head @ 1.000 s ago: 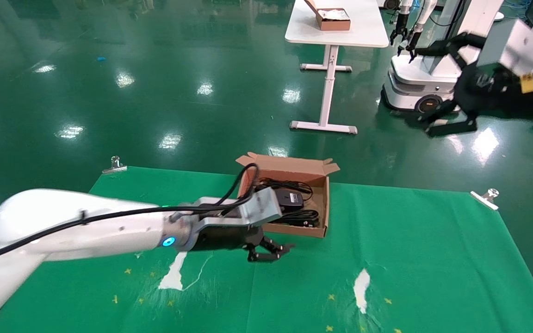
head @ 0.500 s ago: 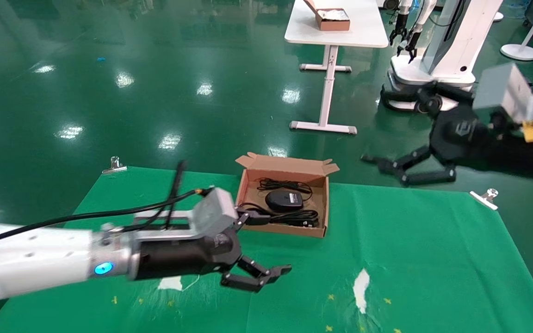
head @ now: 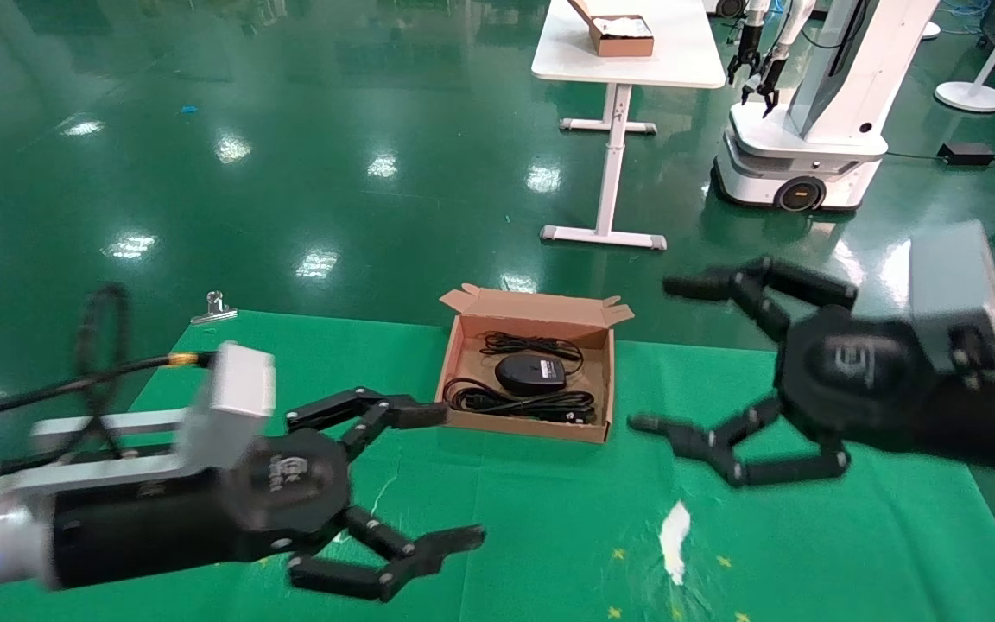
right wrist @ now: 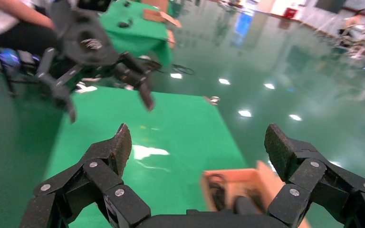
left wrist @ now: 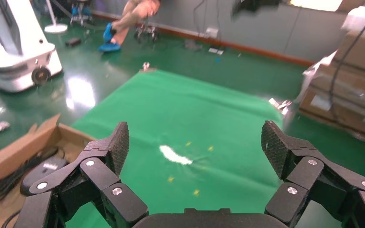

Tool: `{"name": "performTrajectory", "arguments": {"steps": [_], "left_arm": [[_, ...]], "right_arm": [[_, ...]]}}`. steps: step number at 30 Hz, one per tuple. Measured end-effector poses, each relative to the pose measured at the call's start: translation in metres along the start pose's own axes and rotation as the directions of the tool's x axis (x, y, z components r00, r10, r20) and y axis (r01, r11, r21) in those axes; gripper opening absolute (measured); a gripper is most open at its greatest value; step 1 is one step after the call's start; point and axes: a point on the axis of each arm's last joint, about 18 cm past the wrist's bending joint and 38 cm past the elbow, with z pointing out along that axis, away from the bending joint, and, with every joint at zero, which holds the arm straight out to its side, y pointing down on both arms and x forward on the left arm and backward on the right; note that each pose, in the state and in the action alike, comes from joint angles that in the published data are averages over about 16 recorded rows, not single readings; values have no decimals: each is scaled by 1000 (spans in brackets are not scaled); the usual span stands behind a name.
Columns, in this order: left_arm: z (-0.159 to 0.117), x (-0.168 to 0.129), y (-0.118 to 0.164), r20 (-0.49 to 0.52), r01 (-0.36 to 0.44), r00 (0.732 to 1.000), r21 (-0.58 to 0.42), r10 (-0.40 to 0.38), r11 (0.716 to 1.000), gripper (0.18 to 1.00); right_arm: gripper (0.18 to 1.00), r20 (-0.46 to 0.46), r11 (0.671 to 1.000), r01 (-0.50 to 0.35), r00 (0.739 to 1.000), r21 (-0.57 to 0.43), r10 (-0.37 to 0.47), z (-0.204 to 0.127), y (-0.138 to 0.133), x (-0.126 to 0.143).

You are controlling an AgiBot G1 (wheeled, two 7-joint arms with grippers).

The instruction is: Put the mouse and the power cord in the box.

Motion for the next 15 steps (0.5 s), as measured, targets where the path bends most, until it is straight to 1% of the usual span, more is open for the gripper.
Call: {"name": "performTrajectory", "arguments": {"steps": [7, 11, 15], "left_arm": [[-38, 26, -20, -44, -22, 999, 69, 26, 997, 1000], [-53, 38, -29, -65, -39, 997, 93, 45, 995, 1000], [-63, 46, -35, -79, -51, 995, 107, 59, 993, 1000]], "right_arm": [[1001, 96, 994, -105, 990, 39, 101, 1, -2, -39], [1001, 150, 986, -159, 977, 52, 150, 1, -4, -60], [1001, 192, 978, -199, 964, 58, 184, 0, -6, -76]]}}
